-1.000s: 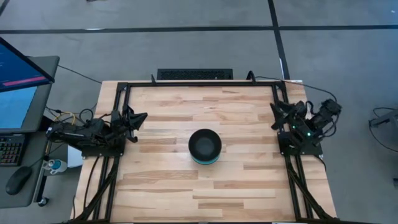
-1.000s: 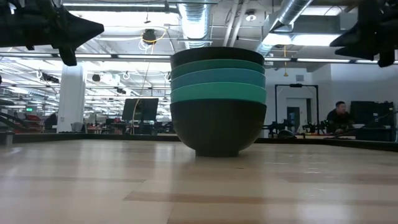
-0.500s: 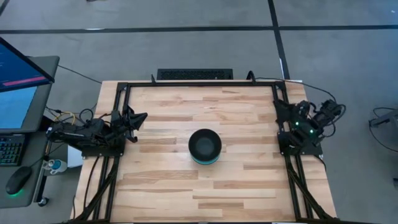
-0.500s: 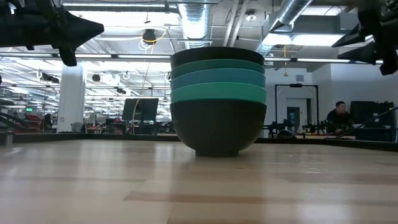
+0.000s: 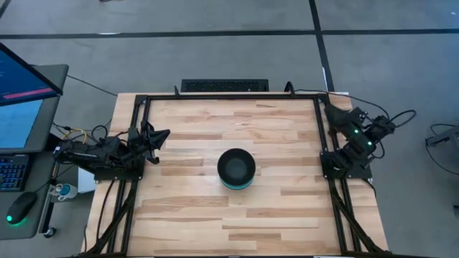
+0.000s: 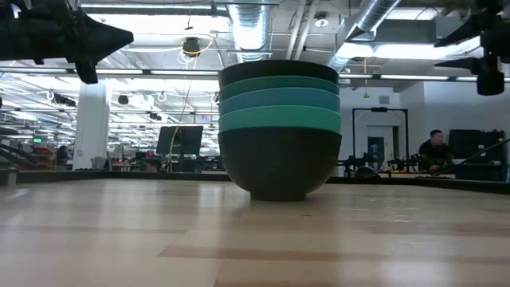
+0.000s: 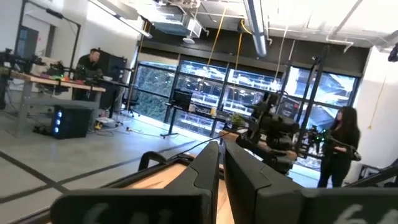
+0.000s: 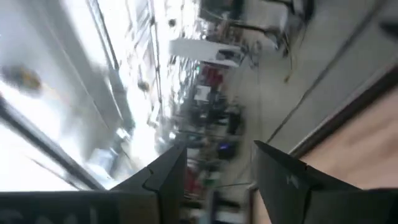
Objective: Nest bowls inside each other
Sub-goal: Return to Home Position
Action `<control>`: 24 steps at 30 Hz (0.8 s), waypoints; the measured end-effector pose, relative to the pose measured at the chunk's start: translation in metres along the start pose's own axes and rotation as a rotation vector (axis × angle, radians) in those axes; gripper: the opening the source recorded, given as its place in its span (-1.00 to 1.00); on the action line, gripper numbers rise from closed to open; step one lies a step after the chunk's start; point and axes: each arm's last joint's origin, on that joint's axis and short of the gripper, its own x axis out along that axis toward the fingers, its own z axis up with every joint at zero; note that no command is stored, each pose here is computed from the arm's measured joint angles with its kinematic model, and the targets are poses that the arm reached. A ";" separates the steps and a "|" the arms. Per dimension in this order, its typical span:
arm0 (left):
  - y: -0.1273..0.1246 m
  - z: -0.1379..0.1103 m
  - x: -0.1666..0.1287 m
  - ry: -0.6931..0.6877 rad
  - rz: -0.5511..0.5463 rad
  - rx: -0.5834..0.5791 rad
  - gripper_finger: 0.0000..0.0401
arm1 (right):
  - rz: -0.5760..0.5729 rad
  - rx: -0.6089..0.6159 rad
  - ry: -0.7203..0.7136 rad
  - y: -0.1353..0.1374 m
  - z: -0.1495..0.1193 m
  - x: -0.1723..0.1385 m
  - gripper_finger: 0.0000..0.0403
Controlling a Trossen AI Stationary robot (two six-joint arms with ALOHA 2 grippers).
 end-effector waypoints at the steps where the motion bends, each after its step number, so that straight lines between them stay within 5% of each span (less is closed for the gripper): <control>1: 0.000 0.000 0.000 0.000 0.000 0.008 -0.93 | 0.001 0.074 0.015 0.001 0.000 0.000 0.00; 6: 0.000 0.000 0.000 -0.003 0.012 0.024 -0.93 | 0.157 0.103 0.174 0.005 -0.005 0.000 0.00; 14: 0.001 0.000 0.000 -0.006 0.032 -0.007 -0.93 | 0.247 -0.547 0.192 0.016 0.002 0.003 -0.01; 20: 0.000 0.000 0.000 -0.002 -0.004 -0.030 -0.93 | 0.097 -0.706 0.336 0.026 0.012 0.008 0.01; 24: 0.000 0.000 0.000 -0.001 -0.012 -0.030 -0.93 | 0.153 -0.700 0.433 0.033 0.010 0.010 0.01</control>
